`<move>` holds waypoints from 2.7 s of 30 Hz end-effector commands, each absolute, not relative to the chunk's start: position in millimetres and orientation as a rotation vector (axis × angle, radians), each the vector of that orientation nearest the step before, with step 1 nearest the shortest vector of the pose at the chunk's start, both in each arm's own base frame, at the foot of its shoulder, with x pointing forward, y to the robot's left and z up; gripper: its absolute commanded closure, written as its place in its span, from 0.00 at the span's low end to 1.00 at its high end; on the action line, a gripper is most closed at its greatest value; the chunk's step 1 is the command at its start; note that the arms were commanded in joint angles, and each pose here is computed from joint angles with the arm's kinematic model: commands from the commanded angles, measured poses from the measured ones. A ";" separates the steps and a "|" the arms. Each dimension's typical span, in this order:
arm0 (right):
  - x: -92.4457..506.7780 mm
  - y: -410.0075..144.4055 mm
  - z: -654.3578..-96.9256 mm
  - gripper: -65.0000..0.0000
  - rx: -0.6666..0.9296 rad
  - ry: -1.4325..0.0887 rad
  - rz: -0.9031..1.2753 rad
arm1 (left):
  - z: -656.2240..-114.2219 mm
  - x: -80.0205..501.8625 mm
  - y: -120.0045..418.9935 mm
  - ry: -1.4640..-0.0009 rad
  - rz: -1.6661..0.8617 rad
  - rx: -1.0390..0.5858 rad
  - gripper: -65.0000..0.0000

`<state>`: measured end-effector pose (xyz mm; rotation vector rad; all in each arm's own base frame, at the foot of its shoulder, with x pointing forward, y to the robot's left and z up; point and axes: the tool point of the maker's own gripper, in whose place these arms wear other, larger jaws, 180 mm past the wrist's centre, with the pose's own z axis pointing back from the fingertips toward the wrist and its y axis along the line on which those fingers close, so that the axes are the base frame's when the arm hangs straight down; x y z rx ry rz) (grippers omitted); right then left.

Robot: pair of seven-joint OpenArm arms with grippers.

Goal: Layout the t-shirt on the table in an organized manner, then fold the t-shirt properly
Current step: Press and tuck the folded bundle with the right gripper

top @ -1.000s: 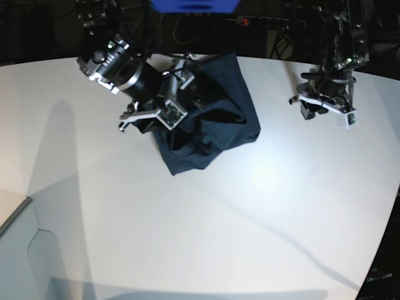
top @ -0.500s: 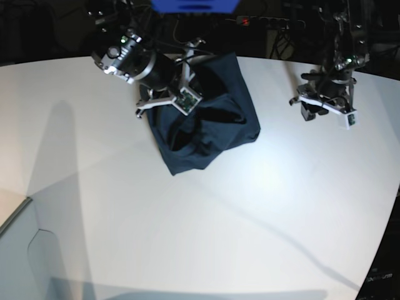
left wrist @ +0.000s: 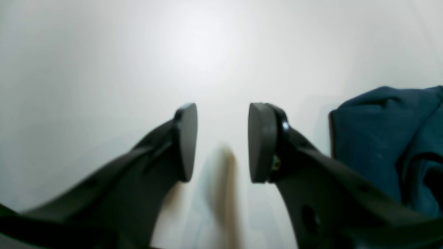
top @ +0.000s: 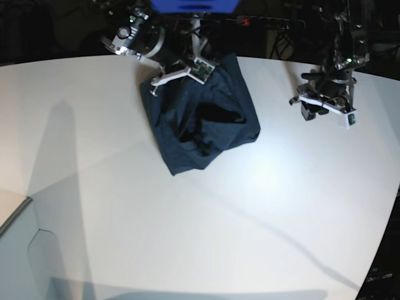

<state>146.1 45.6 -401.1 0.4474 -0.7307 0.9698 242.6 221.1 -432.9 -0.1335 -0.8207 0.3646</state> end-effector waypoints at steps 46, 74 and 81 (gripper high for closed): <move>268.6 53.3 -385.4 1.00 0.346 -0.849 0.989 | -406.6 237.1 264.3 -0.901 0.424 -0.049 0.42; 258.8 149.6 -326.1 1.00 0.526 -0.996 1.065 | -409.0 234.6 262.7 -0.892 0.421 -0.051 0.42; 258.4 150.6 -334.2 0.75 0.524 -0.968 1.072 | -409.6 234.1 261.6 -0.890 0.419 -0.052 0.42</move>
